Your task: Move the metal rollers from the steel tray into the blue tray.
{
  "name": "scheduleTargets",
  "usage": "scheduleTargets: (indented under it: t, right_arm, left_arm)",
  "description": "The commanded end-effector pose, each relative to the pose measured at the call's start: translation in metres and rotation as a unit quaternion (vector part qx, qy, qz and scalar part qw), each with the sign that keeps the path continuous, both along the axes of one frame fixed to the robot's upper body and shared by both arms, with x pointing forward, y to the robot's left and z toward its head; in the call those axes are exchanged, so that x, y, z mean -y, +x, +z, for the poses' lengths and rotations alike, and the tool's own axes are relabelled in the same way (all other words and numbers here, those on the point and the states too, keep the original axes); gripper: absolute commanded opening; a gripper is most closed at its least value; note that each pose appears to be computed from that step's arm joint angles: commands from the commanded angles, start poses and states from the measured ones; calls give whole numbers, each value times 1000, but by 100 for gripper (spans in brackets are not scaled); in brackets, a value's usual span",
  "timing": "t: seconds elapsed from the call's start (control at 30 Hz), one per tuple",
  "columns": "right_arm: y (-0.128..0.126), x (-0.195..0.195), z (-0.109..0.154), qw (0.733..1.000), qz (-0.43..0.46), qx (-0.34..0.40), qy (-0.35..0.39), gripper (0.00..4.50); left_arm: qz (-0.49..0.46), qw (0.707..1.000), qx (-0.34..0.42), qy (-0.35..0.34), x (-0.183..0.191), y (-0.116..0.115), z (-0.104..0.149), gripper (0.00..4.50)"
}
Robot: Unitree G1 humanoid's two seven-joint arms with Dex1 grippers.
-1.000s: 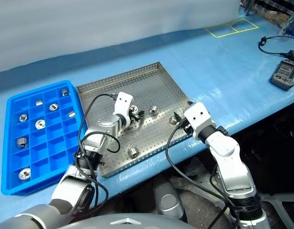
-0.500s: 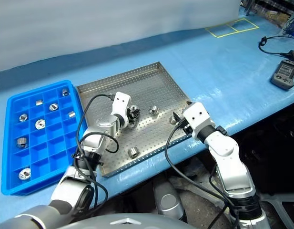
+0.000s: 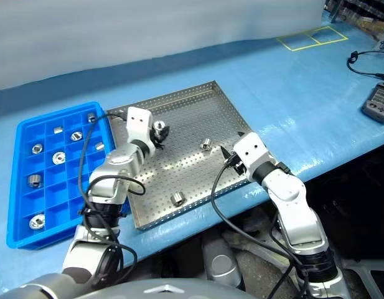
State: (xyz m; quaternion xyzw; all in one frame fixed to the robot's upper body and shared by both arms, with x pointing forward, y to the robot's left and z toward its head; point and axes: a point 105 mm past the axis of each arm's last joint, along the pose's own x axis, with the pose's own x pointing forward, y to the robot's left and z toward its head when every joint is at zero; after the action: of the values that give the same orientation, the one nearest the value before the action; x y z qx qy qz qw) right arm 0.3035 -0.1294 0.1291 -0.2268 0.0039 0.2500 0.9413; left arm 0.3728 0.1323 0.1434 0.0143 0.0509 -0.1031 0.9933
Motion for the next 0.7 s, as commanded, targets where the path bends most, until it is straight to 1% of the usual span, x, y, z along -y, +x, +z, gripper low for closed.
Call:
scheduleTargets:
  t: [0.03,0.17,0.3,0.4,0.6,0.7]
  right_arm:
    - [0,-5,6,1000,16,10,4,314]
    - [3,-13,6,999,34,8,6,314]
    - [5,-18,3,999,50,2,4,314]
    - [6,-21,2,998,58,-1,4,314]
    - [7,-22,3,998,62,0,4,314]
    - [8,-22,2,998,62,-1,4,314]
  left_arm:
    - [67,997,41,18,-47,-20,27,212]
    - [131,988,19,85,-97,-48,29,212]
    - [176,975,-16,135,-130,-74,26,212]
    - [173,972,-40,153,-134,-85,20,212]
    - [154,971,-95,156,-129,-105,-2,212]
    - [148,970,-119,150,-128,-111,-13,212]
